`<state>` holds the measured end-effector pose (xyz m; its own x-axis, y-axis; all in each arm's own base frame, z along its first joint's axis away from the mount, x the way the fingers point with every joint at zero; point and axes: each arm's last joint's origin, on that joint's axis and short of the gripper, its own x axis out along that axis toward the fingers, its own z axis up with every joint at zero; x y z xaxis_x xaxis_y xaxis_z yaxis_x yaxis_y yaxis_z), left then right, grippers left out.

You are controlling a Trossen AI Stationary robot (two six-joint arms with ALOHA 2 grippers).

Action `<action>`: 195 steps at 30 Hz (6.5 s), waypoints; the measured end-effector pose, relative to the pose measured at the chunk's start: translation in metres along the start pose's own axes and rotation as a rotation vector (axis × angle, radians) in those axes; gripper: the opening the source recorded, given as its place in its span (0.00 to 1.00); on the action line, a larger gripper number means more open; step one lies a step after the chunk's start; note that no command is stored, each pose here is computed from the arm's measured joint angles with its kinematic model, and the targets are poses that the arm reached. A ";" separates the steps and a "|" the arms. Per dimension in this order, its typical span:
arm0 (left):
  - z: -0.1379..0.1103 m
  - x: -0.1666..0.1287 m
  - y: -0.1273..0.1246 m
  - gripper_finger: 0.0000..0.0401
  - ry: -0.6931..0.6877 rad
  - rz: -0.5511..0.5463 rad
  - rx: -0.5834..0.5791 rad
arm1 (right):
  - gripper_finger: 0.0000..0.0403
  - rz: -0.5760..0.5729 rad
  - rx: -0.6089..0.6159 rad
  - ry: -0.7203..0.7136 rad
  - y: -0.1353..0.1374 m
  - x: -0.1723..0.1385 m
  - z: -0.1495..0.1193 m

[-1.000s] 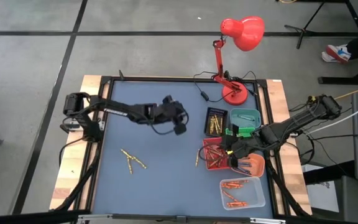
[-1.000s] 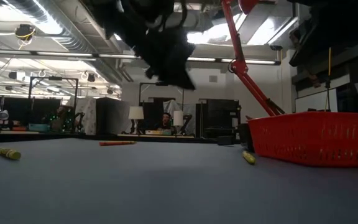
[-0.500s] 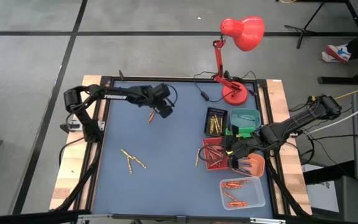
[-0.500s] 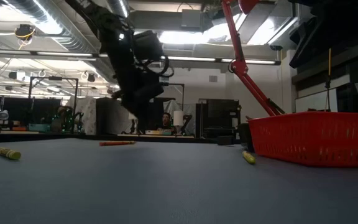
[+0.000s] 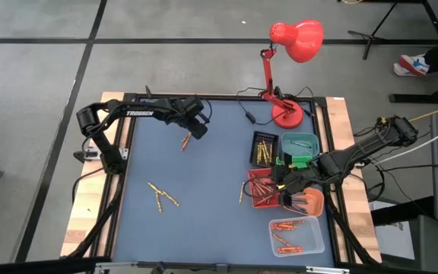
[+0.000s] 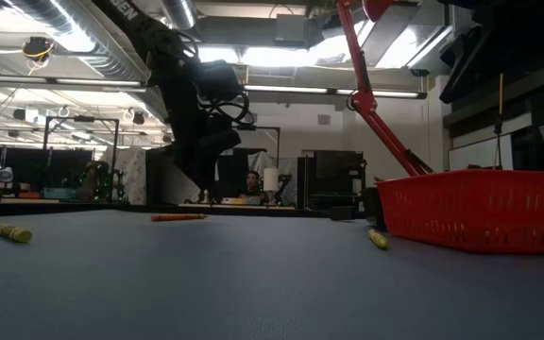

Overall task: Sort crayons
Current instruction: Put the yellow crayon into the black basket, then put the orange crayon into the transparent bin

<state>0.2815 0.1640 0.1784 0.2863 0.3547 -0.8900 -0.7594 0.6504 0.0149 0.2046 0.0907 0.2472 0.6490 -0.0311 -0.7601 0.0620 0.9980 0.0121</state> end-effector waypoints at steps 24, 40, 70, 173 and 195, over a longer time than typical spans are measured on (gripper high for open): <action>-0.014 0.040 -0.006 0.23 0.124 0.036 -0.020 | 0.30 0.000 0.001 -0.001 0.000 0.000 0.000; -0.014 0.040 -0.005 0.03 0.123 0.044 -0.019 | 0.30 0.000 -0.001 -0.001 0.000 0.000 0.000; 0.030 -0.008 -0.111 0.01 -0.646 -0.618 0.015 | 0.30 0.003 0.000 -0.008 0.000 0.000 0.001; -0.084 0.002 -0.115 0.07 0.317 -0.166 0.524 | 0.30 0.074 0.059 -0.170 0.007 -0.002 0.017; -0.083 -0.053 -0.212 0.01 -0.245 -0.815 0.493 | 0.30 0.153 0.133 -0.372 0.013 -0.008 0.037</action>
<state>0.3787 -0.0488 0.1844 0.7702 -0.2338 -0.5934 0.0374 0.9453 -0.3239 0.2283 0.1020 0.2777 0.8864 0.0750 -0.4568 0.0249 0.9776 0.2088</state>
